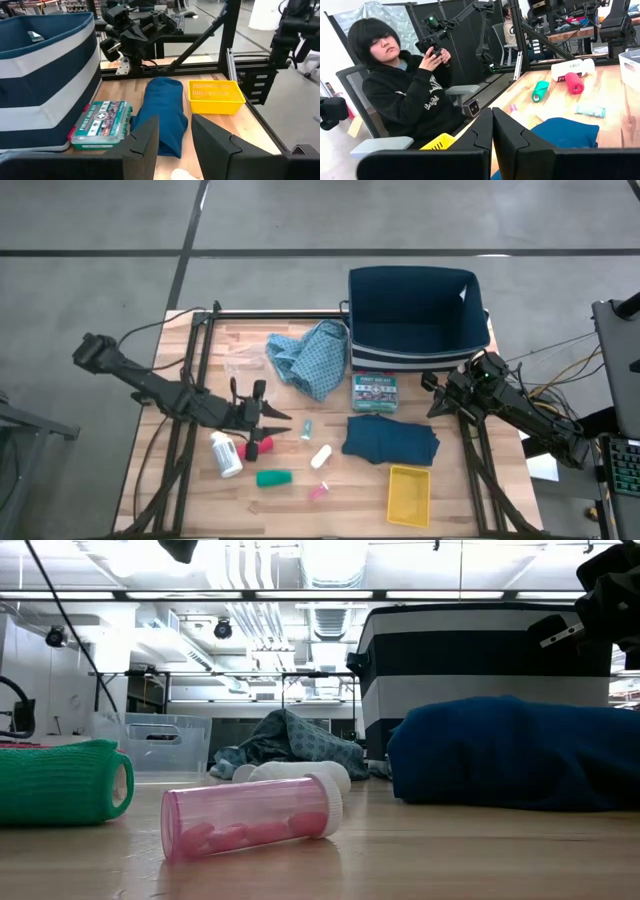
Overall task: Pick & place medical supplies in basket/bin
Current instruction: Put the white rolled gauze into the transparent bin
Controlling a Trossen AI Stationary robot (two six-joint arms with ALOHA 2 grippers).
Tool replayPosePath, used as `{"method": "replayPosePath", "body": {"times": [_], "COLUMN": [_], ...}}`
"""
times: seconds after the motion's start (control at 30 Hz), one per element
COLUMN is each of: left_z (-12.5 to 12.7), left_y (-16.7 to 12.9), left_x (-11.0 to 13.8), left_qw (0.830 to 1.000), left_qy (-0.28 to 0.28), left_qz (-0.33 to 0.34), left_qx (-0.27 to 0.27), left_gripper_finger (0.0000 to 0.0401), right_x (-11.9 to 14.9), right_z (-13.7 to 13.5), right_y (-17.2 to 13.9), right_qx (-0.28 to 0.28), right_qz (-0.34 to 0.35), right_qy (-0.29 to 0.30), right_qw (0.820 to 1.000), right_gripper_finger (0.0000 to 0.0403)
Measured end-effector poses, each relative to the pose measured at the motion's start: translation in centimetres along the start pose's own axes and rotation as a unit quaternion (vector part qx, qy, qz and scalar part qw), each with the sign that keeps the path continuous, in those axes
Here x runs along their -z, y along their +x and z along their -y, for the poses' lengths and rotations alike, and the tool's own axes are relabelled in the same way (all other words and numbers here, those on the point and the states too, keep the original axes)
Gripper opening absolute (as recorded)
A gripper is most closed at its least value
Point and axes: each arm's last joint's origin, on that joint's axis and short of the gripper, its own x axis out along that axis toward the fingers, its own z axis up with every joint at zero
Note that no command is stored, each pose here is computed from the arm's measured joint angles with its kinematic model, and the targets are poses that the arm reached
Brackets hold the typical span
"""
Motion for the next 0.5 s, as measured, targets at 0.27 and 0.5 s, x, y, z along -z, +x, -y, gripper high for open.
{"method": "replayPosePath", "body": {"times": [0.27, 0.5], "left_z": [2.1, 3.8], "left_y": [1.5, 3.5], "left_x": [-0.2, -0.6], "left_qw": [0.999, 0.999], "left_qy": [-0.029, -0.031], "left_qz": [-0.013, -0.023], "left_qx": [-0.015, -0.021], "left_gripper_finger": [0.0118, 0.0118], "right_x": [0.0, 0.0], "right_z": [0.0, 0.0], "right_y": [0.0, 0.0], "right_qx": [0.0, 0.0], "right_qz": [0.0, 0.0], "right_qy": [0.0, 0.0], "right_qw": [1.0, 1.0], "right_gripper_finger": [0.0008, 0.0008]}}
